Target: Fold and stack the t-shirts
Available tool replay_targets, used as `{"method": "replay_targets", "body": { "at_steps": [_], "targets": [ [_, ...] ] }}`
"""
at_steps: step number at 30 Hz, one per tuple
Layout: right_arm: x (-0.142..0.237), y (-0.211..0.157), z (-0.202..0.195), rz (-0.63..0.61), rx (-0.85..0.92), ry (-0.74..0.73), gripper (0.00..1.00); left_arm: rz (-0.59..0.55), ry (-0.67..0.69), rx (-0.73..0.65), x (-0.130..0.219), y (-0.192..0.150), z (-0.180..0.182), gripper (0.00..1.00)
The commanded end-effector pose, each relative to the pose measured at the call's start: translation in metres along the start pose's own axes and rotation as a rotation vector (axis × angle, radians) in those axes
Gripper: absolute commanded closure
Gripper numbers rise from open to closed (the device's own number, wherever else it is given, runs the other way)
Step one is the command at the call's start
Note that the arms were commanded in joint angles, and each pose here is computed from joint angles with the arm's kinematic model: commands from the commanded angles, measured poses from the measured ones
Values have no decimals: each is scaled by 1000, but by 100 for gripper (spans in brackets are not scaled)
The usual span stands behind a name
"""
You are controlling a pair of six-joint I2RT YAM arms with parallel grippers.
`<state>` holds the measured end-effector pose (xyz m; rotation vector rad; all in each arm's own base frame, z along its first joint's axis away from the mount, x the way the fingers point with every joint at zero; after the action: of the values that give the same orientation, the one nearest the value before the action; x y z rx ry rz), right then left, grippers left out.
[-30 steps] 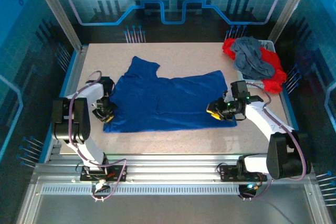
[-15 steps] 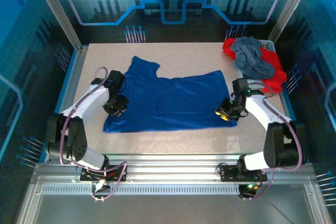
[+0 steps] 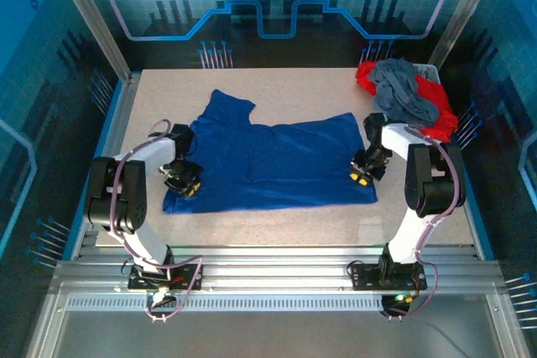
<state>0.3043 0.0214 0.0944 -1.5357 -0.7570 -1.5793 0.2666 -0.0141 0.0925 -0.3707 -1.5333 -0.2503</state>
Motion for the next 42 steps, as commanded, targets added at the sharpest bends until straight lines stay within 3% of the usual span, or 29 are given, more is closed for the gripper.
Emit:
{"method": "replay_targets", "body": {
  "at_steps": [1, 5, 12, 17, 23, 29, 33, 37, 42],
  "targets": [
    [8, -7, -19, -2, -61, -115, 79, -20, 70, 70, -13, 7, 22, 82],
    [21, -10, -20, -63, -63, -94, 78, -26, 35, 47, -4, 8, 21, 80],
    [54, -34, 21, -216, 157, -14, 77, -103, -101, -79, 47, -15, -6, 73],
    [40, -57, 48, -134, 242, 100, 76, -2, -176, -108, 43, -38, -23, 72],
    [18, -74, 55, -51, 244, 75, 76, 51, -164, -76, 22, -40, -41, 74],
    [33, -57, 68, -130, 311, 55, 73, 2, -206, -95, 39, -27, -64, 71],
    [36, -45, 77, -113, 320, 34, 74, 48, -209, -100, 41, -25, -79, 73],
    [34, -38, 69, -129, 280, 18, 75, 97, -213, -92, 34, -37, -79, 74],
    [63, -2, 78, -285, 326, 24, 69, 145, -239, -133, 36, -67, -76, 77]
  ]
}}
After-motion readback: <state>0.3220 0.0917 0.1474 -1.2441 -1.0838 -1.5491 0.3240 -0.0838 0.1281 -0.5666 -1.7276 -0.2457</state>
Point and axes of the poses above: each hand's point on the last joint's axis, 136 mm out from that joint toward the fingers, its own x axis back along the fingers, its own z axis along the line the jaws close on, y = z × x, the point moved 8 cm from there along x, back along the fingers, and after that the axes turned 8 degrees about x, right-handed, at the moved point
